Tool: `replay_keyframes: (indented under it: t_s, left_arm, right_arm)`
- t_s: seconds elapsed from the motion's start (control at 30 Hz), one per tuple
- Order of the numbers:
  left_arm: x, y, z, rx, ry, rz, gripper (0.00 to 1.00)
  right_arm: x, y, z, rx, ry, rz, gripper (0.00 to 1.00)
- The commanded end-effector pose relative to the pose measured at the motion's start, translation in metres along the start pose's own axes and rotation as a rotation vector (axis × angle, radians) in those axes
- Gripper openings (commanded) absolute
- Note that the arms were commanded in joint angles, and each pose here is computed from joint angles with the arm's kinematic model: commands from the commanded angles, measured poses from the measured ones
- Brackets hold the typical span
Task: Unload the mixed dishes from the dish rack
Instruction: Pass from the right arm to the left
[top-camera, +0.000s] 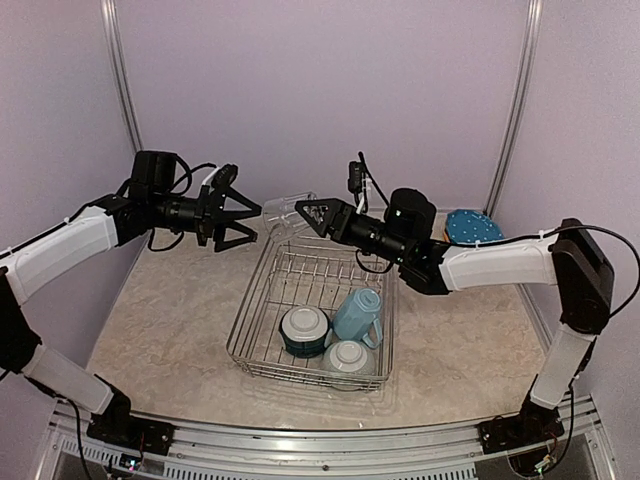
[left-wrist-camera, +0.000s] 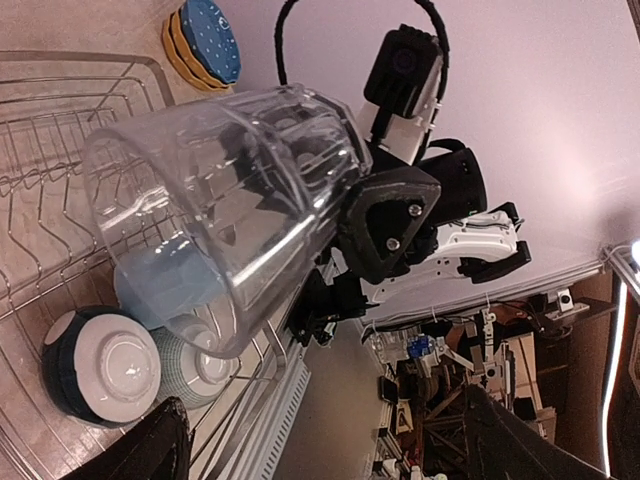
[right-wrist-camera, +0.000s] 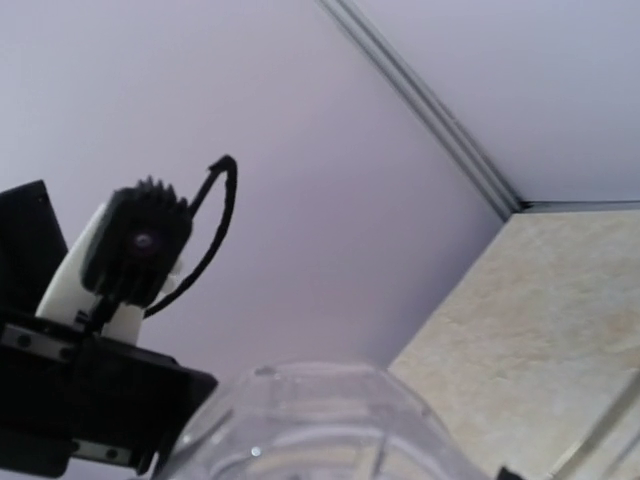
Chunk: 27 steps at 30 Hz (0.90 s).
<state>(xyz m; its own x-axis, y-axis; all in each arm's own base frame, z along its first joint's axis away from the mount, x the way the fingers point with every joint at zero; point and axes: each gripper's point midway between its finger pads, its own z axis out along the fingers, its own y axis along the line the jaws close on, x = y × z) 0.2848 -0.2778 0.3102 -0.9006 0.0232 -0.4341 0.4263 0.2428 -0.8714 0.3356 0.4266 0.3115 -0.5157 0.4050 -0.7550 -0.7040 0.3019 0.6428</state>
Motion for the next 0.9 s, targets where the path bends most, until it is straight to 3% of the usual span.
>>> replay_keyframes:
  t_s: [0.0,0.43,0.63,0.87]
  left_arm:
    - [0.005,-0.014,0.005,0.085,0.037,0.009,0.88]
    - [-0.002,-0.006,-0.001,0.059,0.009,-0.01,0.73]
    - [-0.009,-0.004,-0.013,-0.03,-0.069,0.044,0.77]
    - [-0.008,-0.008,-0.012,0.003,-0.051,0.043,0.66]
  right_arm:
    - [-0.012,0.023,0.012,-0.134,-0.046,0.024,0.0]
    - [-0.001,0.038,0.016,-0.249,-0.041,0.072,0.0]
    - [-0.003,0.045,0.017,-0.284,-0.034,0.086,0.0]
    - [0.013,0.047,0.033,-0.34,0.005,0.145,0.0]
